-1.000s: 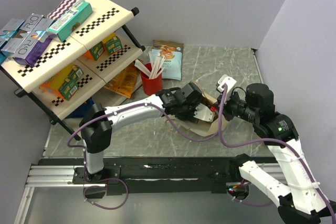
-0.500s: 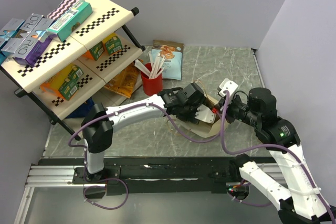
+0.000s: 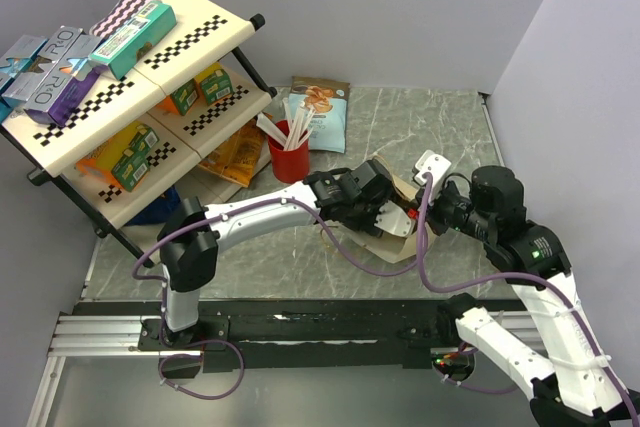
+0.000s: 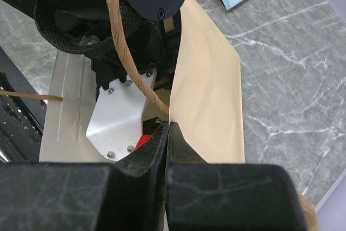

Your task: Pack the takeout coffee

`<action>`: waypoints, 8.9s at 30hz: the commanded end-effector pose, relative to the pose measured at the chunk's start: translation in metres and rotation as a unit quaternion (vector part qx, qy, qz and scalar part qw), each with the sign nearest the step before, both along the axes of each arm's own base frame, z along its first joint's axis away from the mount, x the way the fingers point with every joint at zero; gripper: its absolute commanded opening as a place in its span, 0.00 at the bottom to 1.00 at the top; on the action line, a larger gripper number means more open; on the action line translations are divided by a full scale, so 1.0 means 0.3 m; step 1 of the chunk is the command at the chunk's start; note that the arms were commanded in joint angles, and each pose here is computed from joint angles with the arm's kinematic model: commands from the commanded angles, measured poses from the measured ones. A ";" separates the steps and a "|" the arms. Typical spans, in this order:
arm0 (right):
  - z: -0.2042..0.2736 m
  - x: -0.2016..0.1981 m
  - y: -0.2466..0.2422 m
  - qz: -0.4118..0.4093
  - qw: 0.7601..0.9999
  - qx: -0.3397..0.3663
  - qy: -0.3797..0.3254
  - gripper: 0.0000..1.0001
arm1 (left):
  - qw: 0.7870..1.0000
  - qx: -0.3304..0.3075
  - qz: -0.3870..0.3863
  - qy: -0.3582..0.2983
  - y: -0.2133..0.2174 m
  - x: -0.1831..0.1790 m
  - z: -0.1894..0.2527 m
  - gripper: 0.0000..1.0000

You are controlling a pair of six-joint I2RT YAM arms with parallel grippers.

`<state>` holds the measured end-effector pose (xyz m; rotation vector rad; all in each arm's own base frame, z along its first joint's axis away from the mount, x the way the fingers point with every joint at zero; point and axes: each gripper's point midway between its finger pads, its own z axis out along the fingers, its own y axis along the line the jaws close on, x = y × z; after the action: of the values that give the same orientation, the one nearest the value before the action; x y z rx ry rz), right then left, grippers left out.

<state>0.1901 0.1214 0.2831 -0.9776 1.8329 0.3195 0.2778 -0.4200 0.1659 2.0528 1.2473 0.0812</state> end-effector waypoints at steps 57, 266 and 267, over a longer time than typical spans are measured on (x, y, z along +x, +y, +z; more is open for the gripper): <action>0.140 0.220 -0.136 -0.124 0.983 -0.078 -0.108 0.00 | 0.984 -0.164 -0.031 0.067 -0.115 -0.071 0.255 0.99; 0.560 0.292 -0.369 -0.316 0.930 0.076 -0.174 0.97 | 0.793 -0.499 -0.063 0.342 0.065 -0.169 1.186 0.01; 0.559 0.292 -0.368 -0.315 0.930 0.076 -0.174 0.97 | 0.796 -0.490 -0.061 0.351 0.038 -0.171 1.158 0.01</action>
<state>0.2772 0.0178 0.4425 -0.3232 1.6922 -0.0802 0.2400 -0.3742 0.5391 1.1261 1.1225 -1.1465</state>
